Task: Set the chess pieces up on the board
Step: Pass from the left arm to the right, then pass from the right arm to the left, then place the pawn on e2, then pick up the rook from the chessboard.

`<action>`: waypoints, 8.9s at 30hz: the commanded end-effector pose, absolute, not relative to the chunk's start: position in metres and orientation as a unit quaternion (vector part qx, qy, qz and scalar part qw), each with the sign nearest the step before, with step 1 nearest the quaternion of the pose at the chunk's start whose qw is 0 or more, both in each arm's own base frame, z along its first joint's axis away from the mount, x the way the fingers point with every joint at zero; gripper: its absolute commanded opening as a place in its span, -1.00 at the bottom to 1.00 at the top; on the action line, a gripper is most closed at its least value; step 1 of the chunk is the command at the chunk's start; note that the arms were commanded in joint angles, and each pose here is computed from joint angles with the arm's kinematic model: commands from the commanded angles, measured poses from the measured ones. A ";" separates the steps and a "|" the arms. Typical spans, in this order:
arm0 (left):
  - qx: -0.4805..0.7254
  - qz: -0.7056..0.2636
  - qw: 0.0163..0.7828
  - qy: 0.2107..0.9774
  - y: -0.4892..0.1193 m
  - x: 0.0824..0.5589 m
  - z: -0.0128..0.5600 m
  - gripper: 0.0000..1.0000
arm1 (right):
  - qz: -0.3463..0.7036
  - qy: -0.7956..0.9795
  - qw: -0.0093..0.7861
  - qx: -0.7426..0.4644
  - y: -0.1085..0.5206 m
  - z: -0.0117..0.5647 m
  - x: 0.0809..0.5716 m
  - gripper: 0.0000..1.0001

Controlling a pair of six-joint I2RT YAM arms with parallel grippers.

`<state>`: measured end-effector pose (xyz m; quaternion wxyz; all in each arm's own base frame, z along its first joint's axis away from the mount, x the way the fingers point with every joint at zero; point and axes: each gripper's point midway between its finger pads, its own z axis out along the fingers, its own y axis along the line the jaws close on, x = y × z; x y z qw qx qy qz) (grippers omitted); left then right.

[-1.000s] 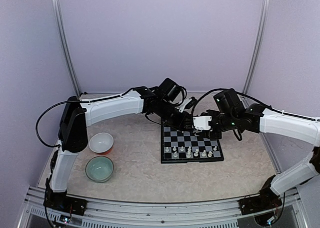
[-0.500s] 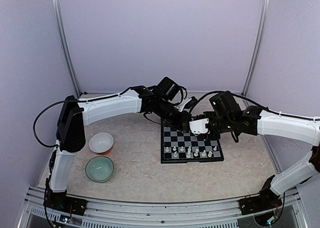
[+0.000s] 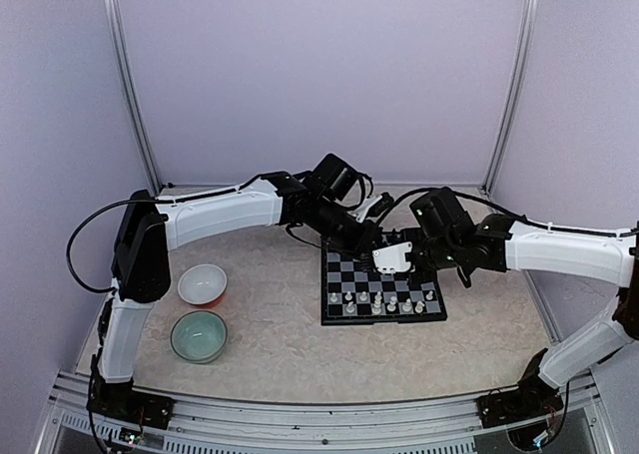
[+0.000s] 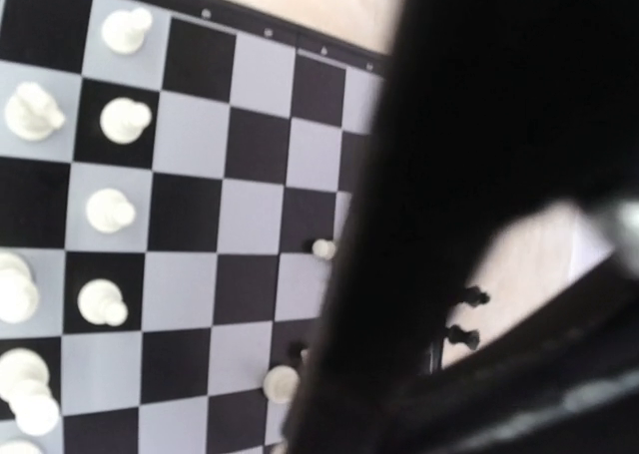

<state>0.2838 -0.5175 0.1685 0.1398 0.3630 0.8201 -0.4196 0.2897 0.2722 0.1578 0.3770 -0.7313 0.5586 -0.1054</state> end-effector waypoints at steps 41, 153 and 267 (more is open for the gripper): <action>0.337 -0.446 0.449 0.697 -0.534 0.248 0.279 -0.40 | 0.364 0.625 0.405 -0.560 0.261 0.235 0.231 -0.82; 0.468 -0.174 0.265 0.825 -0.555 0.289 0.059 -0.65 | 0.121 0.765 0.443 -0.451 0.140 0.173 0.286 0.36; 0.167 -0.286 0.489 0.807 -0.361 0.381 0.273 -0.21 | 0.153 0.679 0.233 -0.679 0.323 0.124 0.263 -0.93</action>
